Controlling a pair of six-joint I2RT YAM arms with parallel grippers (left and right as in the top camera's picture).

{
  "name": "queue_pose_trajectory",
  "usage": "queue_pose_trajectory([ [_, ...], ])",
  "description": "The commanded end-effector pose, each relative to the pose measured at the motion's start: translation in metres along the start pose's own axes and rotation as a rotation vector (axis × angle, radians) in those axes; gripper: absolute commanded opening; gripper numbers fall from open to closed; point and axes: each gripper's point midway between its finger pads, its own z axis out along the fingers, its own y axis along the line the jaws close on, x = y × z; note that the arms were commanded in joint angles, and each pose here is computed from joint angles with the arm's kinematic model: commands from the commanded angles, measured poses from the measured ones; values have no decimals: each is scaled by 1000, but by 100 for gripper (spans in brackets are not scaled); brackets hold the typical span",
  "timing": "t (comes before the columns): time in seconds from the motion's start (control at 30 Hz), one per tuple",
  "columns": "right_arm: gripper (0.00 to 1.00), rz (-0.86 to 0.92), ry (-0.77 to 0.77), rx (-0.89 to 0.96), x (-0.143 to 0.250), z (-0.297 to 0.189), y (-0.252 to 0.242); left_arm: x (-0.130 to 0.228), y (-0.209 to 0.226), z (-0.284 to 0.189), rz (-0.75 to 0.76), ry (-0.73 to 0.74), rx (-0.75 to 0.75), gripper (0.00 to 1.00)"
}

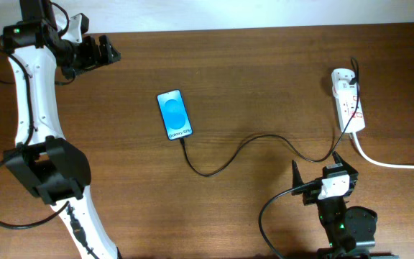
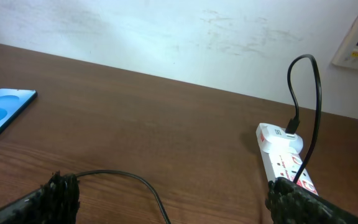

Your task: Plug charger to phone and switch on socket

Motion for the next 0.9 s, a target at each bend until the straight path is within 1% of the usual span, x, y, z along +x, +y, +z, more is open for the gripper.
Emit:
queue_pose_trajectory([
  [0.0,99,0,-4,7,2,0,-1,-4,1,-2,15,-13,-5,100],
  [0.5,99,0,-4,8,2,0,-1,-4,1,-2,15,-13,-6,99],
  [0.6,98,0,-4,8,2,0,-1,-10,0,-6,29,-39,-14,100],
  [0.63,99,0,-4,8,2,0,-1,-14,-5,-8,46,-60,-12,99],
  [0.73,98,0,-4,8,2,0,-1,-41,-33,-17,155,-202,-15,99],
  [0.83,98,0,-4,7,2,0,-1,-48,-54,-22,233,-303,-67,100],
  [0.87,99,0,-4,8,2,0,-1,-50,-70,-28,296,-421,-112,100],
])
